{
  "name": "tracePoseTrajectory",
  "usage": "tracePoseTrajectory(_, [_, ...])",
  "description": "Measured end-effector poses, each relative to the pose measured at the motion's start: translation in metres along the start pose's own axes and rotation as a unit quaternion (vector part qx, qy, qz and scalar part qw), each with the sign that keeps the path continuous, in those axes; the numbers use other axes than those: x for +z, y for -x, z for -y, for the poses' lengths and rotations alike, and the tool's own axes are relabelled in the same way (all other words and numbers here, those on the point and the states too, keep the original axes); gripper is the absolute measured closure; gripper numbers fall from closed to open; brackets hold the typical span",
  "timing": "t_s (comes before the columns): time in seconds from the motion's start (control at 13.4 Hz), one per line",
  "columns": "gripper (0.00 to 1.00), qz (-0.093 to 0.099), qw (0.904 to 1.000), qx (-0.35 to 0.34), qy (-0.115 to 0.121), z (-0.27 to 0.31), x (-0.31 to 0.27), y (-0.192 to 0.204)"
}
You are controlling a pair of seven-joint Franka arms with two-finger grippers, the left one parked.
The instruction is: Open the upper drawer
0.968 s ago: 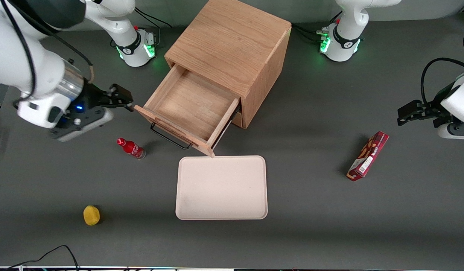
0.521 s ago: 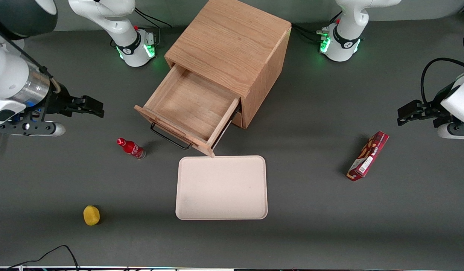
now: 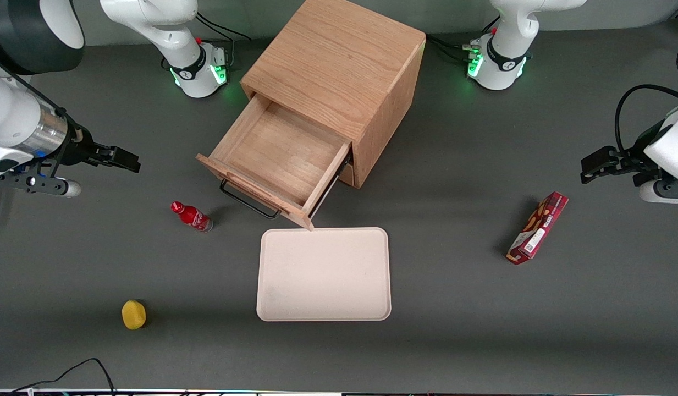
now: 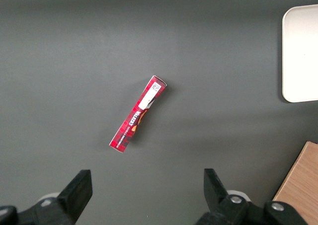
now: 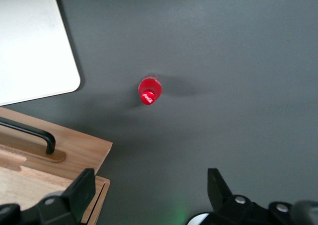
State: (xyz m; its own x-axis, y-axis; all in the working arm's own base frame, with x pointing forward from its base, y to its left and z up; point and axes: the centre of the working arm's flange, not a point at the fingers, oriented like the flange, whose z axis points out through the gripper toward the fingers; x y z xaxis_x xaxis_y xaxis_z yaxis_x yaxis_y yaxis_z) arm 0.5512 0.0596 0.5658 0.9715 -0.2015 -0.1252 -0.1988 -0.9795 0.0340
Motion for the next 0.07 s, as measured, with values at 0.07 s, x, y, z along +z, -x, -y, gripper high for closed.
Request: tracePoseTrajectory(0.07, [0.00,-0.006,1.0000,0.000,0.001,-0.0004,-0.0010,-0.0015])
